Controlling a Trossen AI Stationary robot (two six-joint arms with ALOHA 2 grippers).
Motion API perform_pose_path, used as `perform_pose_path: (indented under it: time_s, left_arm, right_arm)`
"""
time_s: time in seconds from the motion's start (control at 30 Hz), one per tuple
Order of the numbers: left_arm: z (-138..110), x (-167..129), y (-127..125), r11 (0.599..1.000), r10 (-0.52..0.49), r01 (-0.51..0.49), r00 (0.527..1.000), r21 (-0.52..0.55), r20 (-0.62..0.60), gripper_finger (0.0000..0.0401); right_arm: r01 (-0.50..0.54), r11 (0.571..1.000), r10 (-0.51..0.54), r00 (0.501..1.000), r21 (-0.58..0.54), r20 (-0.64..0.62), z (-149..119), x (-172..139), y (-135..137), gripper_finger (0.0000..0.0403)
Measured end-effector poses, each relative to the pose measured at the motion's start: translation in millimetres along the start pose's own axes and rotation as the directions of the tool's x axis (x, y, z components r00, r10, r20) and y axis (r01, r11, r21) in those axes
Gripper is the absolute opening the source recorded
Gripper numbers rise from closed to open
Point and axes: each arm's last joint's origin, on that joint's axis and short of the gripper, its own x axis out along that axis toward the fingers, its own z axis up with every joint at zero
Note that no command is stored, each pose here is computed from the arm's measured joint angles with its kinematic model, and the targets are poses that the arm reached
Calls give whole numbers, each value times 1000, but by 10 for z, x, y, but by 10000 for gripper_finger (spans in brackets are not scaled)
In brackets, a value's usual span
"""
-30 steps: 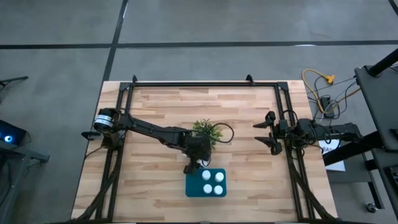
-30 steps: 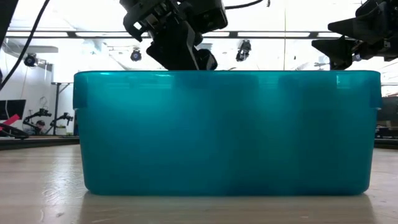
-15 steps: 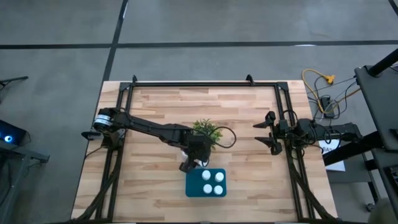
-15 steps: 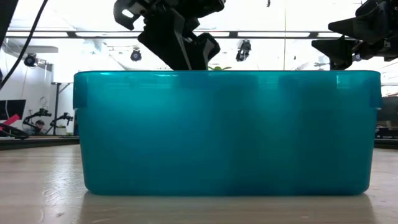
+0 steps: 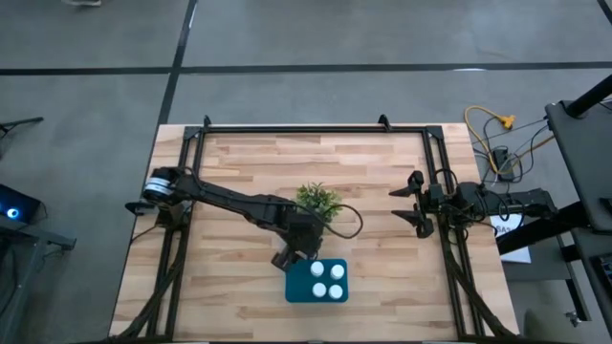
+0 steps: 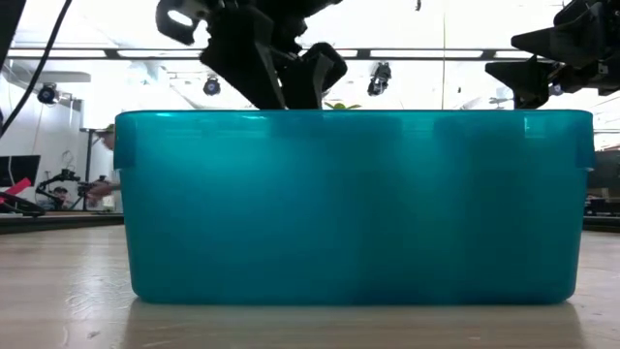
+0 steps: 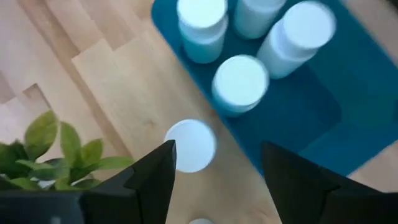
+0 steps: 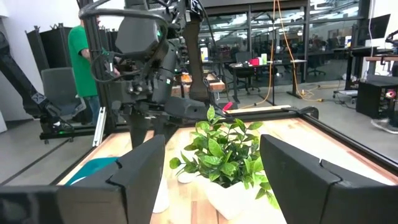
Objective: Pick and place pill bottles into a basket
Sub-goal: Put the white medicine bottle into the blue bin
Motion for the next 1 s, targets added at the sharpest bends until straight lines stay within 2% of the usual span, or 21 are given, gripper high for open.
perform_pose_path:
  time_s: [0.2, 0.37, 1.0]
  left_arm:
    - [-11, 73, 28, 999, 37, -36, 999, 26, -22, 215]
    - [-20, 153, 31, 998, 30, -27, 999, 65, -43, 215]
    - [-39, 282, 58, 996, 42, -38, 998, 77, -52, 215]
  right_arm:
    - [1, 1000, -1, 1000, 0, 0, 0, 0, 0, 247]
    - [0, 1000, 0, 1000, 0, 0, 0, 0, 0, 250]
    - [-1, 1000, 1, 1000, 0, 0, 0, 0, 0, 251]
